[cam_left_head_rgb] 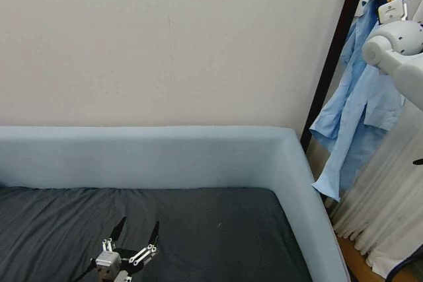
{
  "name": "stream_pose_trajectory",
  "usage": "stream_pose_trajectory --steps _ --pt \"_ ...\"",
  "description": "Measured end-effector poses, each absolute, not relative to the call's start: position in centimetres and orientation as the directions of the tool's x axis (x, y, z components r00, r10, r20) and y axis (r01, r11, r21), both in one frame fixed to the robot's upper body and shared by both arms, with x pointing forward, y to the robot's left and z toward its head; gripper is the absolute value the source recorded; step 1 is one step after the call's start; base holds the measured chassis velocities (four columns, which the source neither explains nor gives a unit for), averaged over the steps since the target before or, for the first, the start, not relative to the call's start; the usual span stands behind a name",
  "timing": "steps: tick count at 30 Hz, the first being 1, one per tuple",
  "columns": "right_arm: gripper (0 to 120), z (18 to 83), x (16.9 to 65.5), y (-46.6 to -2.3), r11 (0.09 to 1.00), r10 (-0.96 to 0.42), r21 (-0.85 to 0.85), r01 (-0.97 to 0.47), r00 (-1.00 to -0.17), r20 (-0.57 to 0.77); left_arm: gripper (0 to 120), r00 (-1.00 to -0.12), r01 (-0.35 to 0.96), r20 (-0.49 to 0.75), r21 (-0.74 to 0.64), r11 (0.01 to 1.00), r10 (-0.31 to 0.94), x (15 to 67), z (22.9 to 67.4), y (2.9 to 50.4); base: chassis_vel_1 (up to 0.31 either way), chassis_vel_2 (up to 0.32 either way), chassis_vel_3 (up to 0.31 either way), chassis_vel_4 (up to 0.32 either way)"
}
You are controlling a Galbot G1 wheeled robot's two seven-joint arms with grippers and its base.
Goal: Pick up the clothes from the sofa and hang them on the clothes hanger.
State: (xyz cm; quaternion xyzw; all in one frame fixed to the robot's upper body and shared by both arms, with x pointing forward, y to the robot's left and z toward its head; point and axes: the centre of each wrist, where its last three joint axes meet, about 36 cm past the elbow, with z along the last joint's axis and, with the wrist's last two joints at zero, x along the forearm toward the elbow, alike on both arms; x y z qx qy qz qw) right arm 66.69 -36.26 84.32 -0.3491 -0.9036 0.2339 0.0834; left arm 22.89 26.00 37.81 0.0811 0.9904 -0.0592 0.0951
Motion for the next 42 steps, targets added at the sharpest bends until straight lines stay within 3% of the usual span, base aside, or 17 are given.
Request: stream_pose_trajectory --steps 17,42 --pt "4 87.3 65.9 -34.5 0.705 0.674 -0.354 0.614 -0.735 0.069 100 -0.969 0.172 -0.198 -0.102 0.98 0.149 22.9 37.8 26.0 0.0 0.0 0.0 0.0" --pt "3 90.1 68.0 -31.5 0.678 0.735 -0.244 0.694 -0.635 0.238 100 -0.969 0.172 -0.198 -0.102 0.98 0.149 22.9 37.8 26.0 0.0 0.0 0.0 0.0"
